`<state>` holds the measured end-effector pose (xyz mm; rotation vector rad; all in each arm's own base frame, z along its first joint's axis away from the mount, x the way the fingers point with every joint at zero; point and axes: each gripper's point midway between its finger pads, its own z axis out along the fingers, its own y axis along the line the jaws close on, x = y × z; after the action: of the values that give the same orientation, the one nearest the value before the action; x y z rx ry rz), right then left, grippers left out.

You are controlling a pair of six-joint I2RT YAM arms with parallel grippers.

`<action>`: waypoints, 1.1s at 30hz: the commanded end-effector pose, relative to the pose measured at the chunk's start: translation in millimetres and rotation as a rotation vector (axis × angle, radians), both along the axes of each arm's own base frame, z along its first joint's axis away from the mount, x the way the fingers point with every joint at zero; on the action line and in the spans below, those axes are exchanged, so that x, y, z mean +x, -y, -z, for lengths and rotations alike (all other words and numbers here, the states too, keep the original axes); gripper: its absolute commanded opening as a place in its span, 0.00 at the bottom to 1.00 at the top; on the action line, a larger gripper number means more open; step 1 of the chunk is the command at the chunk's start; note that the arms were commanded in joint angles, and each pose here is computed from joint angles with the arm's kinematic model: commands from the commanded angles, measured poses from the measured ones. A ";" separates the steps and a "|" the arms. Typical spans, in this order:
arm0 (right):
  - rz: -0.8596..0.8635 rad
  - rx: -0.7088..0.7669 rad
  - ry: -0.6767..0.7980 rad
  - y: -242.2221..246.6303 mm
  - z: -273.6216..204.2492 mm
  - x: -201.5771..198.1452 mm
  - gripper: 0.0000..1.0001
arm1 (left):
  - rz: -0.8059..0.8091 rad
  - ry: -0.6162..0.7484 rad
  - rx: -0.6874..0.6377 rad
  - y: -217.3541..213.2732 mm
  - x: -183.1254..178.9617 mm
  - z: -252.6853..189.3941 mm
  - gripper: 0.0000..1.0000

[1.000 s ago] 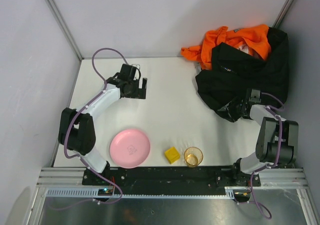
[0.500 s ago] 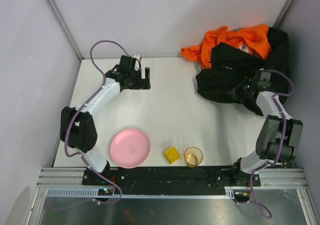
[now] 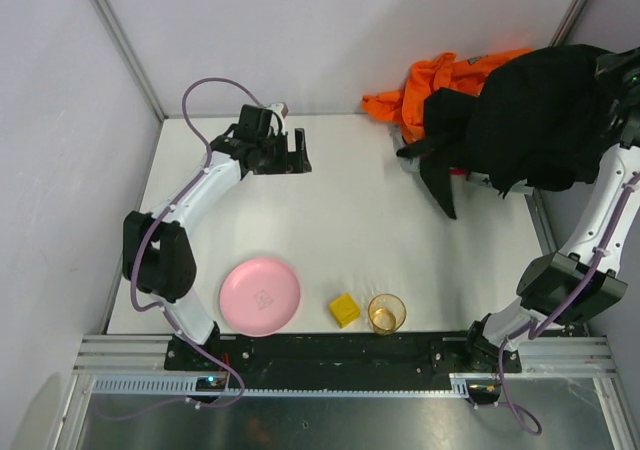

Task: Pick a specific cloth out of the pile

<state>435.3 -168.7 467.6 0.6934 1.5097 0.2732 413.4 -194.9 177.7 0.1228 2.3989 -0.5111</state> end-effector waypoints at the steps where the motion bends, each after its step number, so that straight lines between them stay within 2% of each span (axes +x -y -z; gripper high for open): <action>1: 0.047 0.005 -0.061 29.0 32.5 26.9 0.00 | 0.017 0.036 -0.067 9.4 6.3 -23.2 1.00; 4: 0.035 0.018 -0.160 31.1 78.7 40.8 0.00 | 0.017 0.031 -0.075 10.6 5.8 -23.4 1.00; 9: -0.001 0.057 -0.438 25.3 199.7 51.0 0.03 | 0.021 0.026 -0.086 12.9 5.8 -23.7 1.00; 13: -0.081 0.134 -0.693 7.4 286.6 39.2 0.12 | 0.030 0.025 -0.101 17.3 9.0 -25.6 1.00; 15: -0.113 0.163 -0.762 0.1 307.5 32.4 0.19 | 0.034 0.027 -0.108 19.4 11.9 -27.6 1.00; 17: -0.131 0.169 -0.784 -4.5 311.3 27.2 0.29 | 0.035 0.032 -0.113 20.9 15.3 -29.7 1.00; 19: -0.148 0.158 -0.777 -8.8 302.4 22.7 0.45 | 0.033 0.036 -0.119 22.2 18.3 -32.2 1.00; 23: -0.159 0.116 -0.738 -19.9 270.6 12.1 0.89 | 0.031 0.029 -0.128 24.6 23.2 -30.8 1.00; 24: -0.160 0.104 -0.725 -23.9 261.8 9.3 0.94 | 0.030 0.024 -0.130 25.1 24.2 -29.2 1.00; 27: -0.180 0.073 -0.702 -45.4 244.6 3.0 0.99 | 0.028 0.013 -0.138 27.1 26.5 -26.4 1.00; 33: -0.257 -0.055 -0.638 -103.7 209.4 6.6 0.99 | 0.023 0.005 -0.147 29.3 29.8 -24.4 1.00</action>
<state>442.0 -100.2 229.9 0.7044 2.2429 0.2370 433.5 -216.9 178.5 0.0955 2.4069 -0.6346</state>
